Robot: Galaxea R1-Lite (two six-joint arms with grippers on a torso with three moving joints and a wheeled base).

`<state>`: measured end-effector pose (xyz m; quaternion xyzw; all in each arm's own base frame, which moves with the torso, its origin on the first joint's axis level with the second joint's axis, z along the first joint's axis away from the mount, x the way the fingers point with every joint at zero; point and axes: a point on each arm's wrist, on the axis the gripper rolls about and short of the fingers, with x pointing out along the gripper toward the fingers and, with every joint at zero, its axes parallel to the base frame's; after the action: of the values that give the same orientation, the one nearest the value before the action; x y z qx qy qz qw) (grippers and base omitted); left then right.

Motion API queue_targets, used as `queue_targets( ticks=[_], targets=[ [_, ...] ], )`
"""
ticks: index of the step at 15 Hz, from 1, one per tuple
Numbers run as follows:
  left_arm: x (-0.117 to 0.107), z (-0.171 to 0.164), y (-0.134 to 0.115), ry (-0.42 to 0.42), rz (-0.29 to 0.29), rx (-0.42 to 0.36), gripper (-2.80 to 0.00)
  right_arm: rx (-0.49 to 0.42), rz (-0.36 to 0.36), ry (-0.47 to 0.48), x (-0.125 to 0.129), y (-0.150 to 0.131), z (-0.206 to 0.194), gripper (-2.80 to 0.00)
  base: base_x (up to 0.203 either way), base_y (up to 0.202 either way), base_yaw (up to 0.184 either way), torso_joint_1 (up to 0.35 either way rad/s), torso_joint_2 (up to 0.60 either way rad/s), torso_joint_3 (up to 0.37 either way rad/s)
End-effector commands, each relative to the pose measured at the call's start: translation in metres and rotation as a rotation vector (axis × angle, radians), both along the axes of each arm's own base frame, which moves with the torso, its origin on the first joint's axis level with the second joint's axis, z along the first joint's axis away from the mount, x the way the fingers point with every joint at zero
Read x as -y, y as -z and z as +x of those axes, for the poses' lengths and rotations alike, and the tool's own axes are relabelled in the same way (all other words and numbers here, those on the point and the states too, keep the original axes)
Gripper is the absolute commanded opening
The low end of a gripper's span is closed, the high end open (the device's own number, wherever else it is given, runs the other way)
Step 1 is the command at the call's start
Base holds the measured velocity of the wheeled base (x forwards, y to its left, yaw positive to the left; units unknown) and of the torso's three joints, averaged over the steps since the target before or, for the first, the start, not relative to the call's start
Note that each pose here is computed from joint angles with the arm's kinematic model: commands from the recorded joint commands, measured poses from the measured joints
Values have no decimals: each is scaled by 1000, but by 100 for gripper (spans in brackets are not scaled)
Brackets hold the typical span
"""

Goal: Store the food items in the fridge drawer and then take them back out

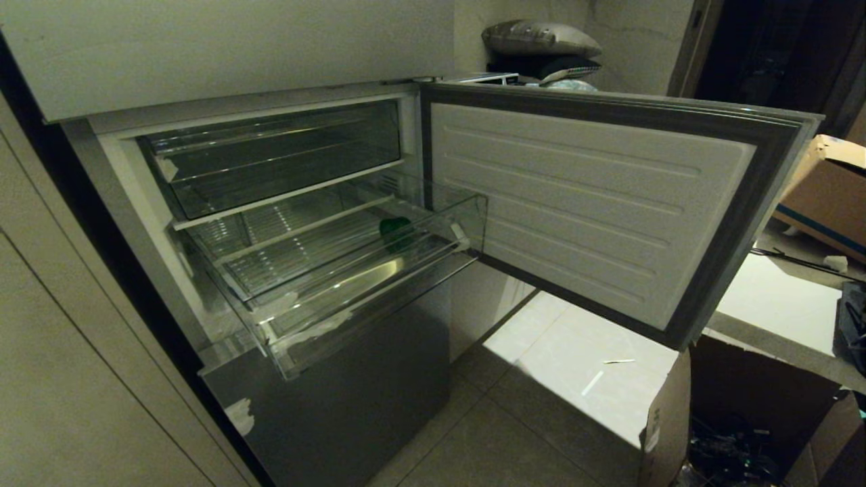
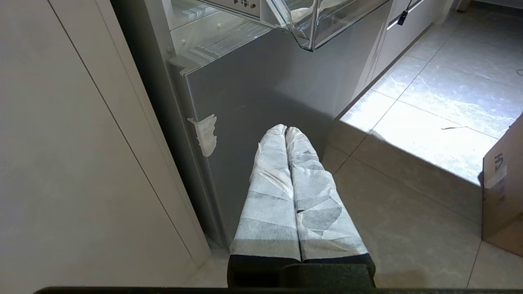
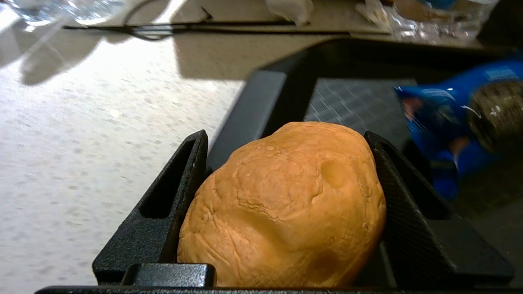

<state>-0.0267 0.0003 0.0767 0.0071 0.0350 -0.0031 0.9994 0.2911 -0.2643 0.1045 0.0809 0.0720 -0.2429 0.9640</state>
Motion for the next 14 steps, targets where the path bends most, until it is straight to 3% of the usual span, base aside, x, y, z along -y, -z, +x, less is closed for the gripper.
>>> queue_targets(
  ticks=[1, 7, 10, 14],
  targets=[
    [0, 0, 0, -1, 0, -1, -280, 33, -31, 7, -1, -16, -5, -280, 0, 0, 0, 0, 0, 0],
    [0, 0, 0, -1, 0, -1, -280, 59, -64, 55, -20, -48, -43, -280, 0, 0, 0, 0, 0, 0],
    [0, 0, 0, 0, 0, -1, -280, 49, -81, 85, -59, -63, -83, -280, 0, 0, 0, 0, 0, 0],
    [0, 0, 0, -1, 0, -1, -280, 33, -179, -8, -131, -69, -149, -280, 0, 0, 0, 0, 0, 0]
  ],
)
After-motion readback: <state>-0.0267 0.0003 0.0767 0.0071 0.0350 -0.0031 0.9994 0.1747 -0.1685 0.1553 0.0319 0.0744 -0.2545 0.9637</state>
